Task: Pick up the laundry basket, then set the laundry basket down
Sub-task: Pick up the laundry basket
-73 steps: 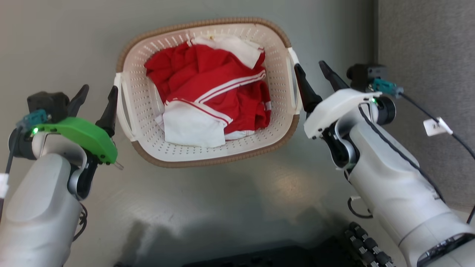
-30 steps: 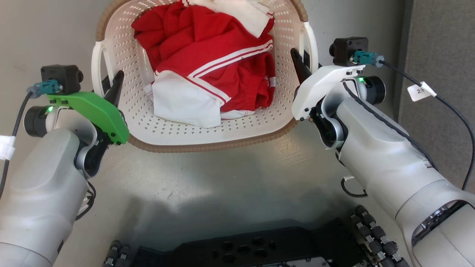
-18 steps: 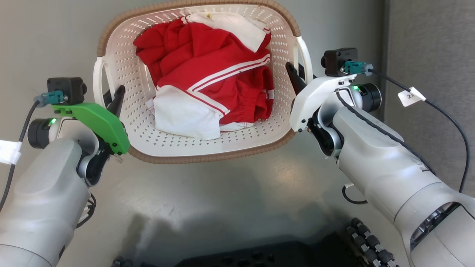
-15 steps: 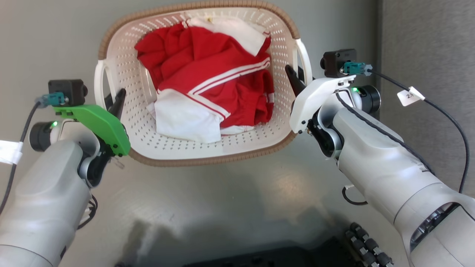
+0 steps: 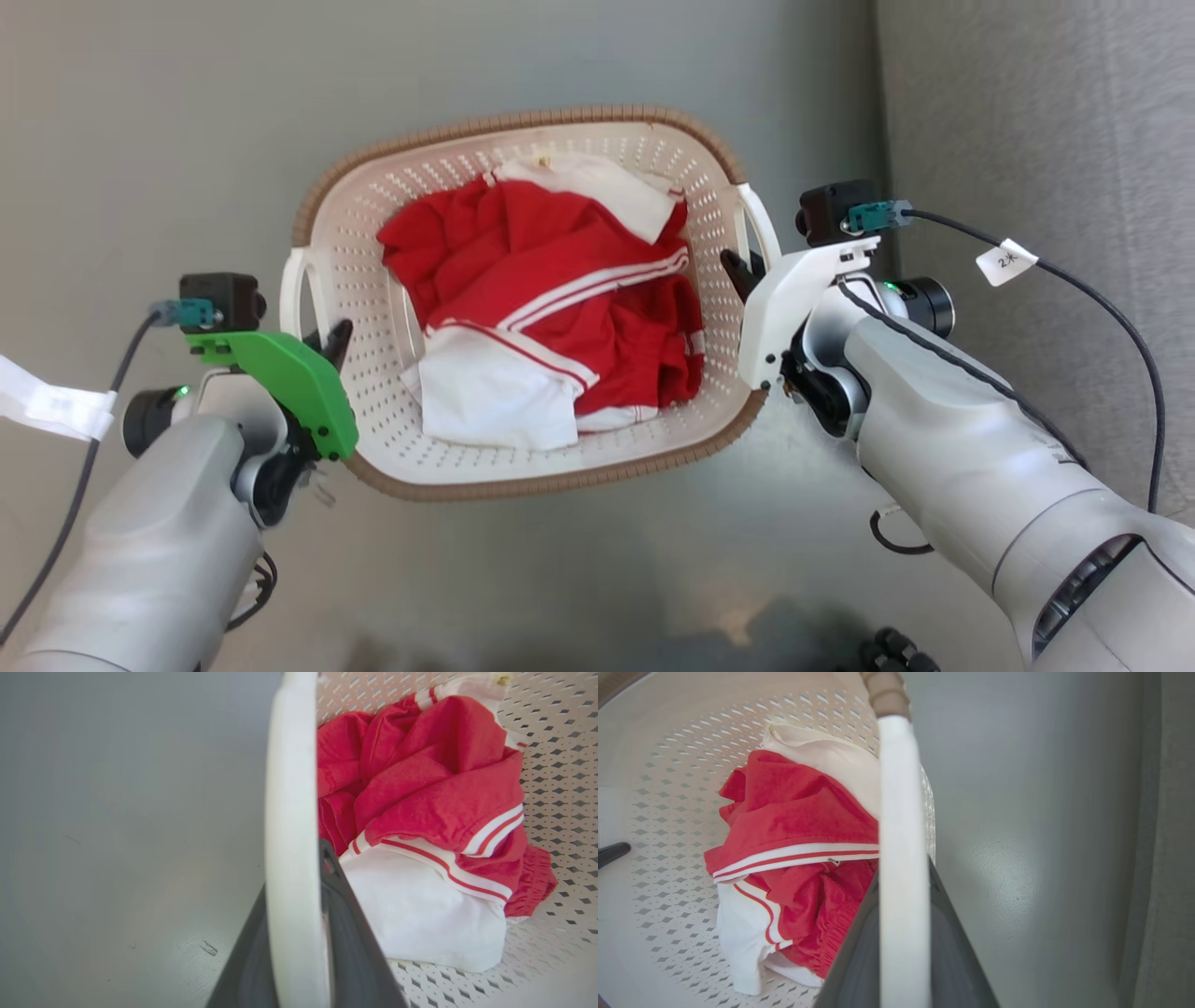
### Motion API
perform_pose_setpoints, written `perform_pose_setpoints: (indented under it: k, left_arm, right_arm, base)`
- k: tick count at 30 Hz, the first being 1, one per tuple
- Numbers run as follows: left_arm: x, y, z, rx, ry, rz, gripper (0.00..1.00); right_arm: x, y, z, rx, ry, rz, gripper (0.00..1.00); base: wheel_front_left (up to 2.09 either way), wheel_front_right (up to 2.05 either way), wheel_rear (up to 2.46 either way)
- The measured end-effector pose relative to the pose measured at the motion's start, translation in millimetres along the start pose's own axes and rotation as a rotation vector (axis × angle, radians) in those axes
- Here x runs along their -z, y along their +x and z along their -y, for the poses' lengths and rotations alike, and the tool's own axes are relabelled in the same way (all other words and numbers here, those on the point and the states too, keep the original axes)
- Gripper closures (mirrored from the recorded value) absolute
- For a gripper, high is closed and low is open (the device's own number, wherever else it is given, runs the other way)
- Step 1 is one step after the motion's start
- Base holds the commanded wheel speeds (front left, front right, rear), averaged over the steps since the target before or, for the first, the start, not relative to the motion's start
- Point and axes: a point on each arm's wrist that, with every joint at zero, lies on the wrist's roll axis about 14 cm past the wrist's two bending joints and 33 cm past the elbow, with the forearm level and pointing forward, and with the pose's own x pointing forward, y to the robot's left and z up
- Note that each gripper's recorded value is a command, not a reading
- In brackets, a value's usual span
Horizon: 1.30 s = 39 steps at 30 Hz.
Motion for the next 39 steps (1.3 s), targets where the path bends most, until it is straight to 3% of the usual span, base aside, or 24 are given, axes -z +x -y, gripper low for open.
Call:
perform_pose_setpoints:
  k: [39]
  left_arm:
    - [40,-107,78,0.002,0.079,-0.061,1.00]
  right_arm:
    - [34,-130,-34,-0.001,0.006,-0.043,1.00]
  base:
    - [0.00,0.00,0.00]
